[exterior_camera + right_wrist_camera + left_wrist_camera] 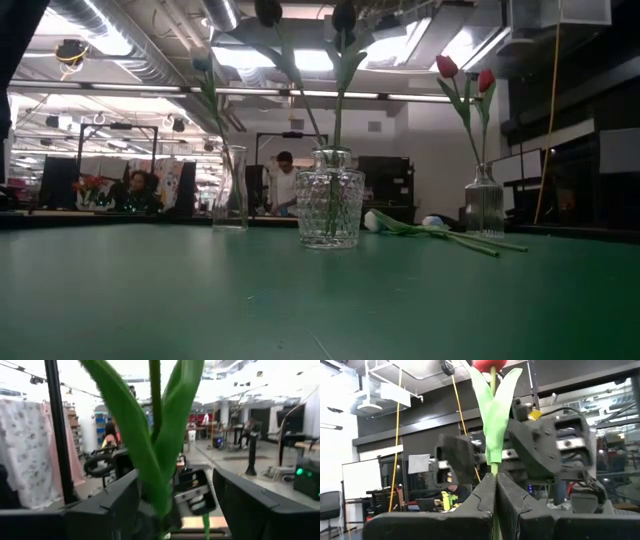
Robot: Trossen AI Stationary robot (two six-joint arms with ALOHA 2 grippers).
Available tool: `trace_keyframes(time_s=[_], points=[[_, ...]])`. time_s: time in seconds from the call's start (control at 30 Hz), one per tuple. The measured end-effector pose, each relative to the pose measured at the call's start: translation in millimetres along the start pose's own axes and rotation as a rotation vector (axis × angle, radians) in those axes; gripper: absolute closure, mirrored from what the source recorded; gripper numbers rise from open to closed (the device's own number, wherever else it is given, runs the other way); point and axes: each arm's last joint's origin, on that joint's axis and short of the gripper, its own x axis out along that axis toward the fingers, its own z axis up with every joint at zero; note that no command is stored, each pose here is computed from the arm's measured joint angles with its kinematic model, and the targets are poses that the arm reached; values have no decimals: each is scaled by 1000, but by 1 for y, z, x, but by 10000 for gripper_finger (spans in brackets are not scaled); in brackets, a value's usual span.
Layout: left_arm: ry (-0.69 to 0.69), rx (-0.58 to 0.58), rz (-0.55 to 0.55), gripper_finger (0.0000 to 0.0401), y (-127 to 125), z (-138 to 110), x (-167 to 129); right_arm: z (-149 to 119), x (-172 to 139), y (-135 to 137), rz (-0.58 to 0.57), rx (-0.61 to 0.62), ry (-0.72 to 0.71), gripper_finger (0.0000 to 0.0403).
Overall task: Sort flowers into vase by color
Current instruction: Put the pink tulip into the top right transparent vase
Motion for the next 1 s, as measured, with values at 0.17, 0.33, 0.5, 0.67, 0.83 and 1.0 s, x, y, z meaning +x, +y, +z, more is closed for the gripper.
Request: trace_keyframes(time_s=[0.17, 0.33, 0.5, 0.67, 0.83, 1.0], points=[[-8, 1, 8, 401, 6, -1, 1, -7, 5, -3, 0, 14, 43, 157], [-12, -2, -31, 401, 5, -1, 1, -14, 13, -10, -3, 41, 49, 157], [-13, 6, -32, 401, 6, -1, 2, -12, 14, -10, -3, 39, 40, 157], [-13, 7, -25, 401, 10, -2, 2, -5, 7, -4, -2, 18, 16, 157], [-20, 5, -23, 401, 13, -2, 3, -5, 5, -4, -19, 20, 26, 170], [-22, -4, -55, 401, 13, -3, 3, -8, 9, -7, -31, 25, 35, 214]])
